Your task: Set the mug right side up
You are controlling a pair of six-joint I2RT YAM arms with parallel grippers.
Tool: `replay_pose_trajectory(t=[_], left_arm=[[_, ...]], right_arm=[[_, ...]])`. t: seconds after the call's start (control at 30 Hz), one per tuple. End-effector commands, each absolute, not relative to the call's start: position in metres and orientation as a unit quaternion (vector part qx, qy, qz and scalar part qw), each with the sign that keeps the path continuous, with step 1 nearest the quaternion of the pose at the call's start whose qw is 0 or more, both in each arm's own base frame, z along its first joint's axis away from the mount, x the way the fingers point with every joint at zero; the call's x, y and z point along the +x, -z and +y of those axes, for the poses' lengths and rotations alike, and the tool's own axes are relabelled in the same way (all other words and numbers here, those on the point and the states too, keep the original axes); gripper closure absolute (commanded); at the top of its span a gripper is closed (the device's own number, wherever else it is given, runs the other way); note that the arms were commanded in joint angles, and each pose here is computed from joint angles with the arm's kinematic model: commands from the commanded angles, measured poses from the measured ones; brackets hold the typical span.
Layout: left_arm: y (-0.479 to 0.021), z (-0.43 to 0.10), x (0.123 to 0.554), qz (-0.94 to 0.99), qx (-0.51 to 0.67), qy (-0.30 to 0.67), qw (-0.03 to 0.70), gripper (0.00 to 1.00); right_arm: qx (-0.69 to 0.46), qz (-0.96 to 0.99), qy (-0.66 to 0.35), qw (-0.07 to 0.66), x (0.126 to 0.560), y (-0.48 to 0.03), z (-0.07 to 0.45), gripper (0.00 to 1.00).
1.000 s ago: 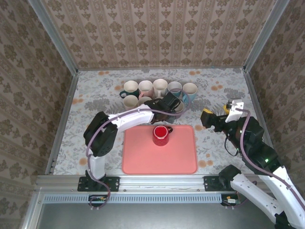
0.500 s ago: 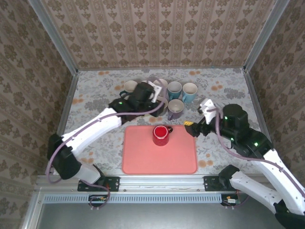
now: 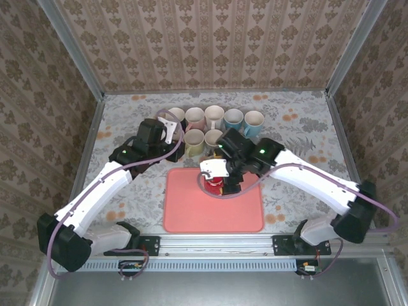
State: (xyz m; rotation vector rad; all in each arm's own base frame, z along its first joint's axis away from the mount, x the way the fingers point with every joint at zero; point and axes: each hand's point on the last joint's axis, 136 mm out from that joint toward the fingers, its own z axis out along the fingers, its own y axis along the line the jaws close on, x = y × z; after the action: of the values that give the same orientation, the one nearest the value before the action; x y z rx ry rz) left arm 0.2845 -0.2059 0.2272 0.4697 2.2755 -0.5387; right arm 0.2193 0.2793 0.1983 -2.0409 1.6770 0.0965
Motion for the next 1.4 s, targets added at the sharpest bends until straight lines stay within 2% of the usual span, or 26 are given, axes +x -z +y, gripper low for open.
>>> replay_pose_trajectory(t=[0.0,0.17,0.47,1.1,1.2,1.27,1.3,1.37], left_arm=[[-0.249,-0.204,0.288,0.868,0.176,0.240,0.398,0.71],[-0.260,-0.204,0.288,0.856,0.157,0.281,0.406,0.70],[-0.273,-0.202,0.286,0.844,0.145,0.305,0.416,0.71],[-0.277,-0.198,0.286,0.840,0.138,0.309,0.424,0.71],[-0.277,-0.198,0.287,0.840,0.140,0.306,0.425,0.71],[-0.277,-0.197,0.287,0.841,0.138,0.304,0.425,0.71],[-0.277,-0.197,0.287,0.841,0.137,0.304,0.426,0.71],[-0.277,-0.189,0.293,0.843,0.126,0.299,0.430,0.71]], right_arm=[[-0.784,0.596,0.012,0.176,0.221,-0.175,0.267,0.00],[-0.790,0.600,0.047,0.117,0.235,-0.139,0.270,0.00],[-0.764,0.633,0.072,0.099,0.262,-0.120,0.280,0.00],[-0.738,0.672,0.051,0.031,0.268,-0.069,0.285,0.01],[-0.735,0.677,0.039,0.020,0.262,-0.064,0.285,0.07],[-0.733,0.680,0.034,0.019,0.260,-0.064,0.284,0.17],[-0.731,0.681,0.035,0.020,0.260,-0.065,0.284,0.24],[-0.727,0.686,0.031,0.024,0.259,-0.071,0.285,0.48]])
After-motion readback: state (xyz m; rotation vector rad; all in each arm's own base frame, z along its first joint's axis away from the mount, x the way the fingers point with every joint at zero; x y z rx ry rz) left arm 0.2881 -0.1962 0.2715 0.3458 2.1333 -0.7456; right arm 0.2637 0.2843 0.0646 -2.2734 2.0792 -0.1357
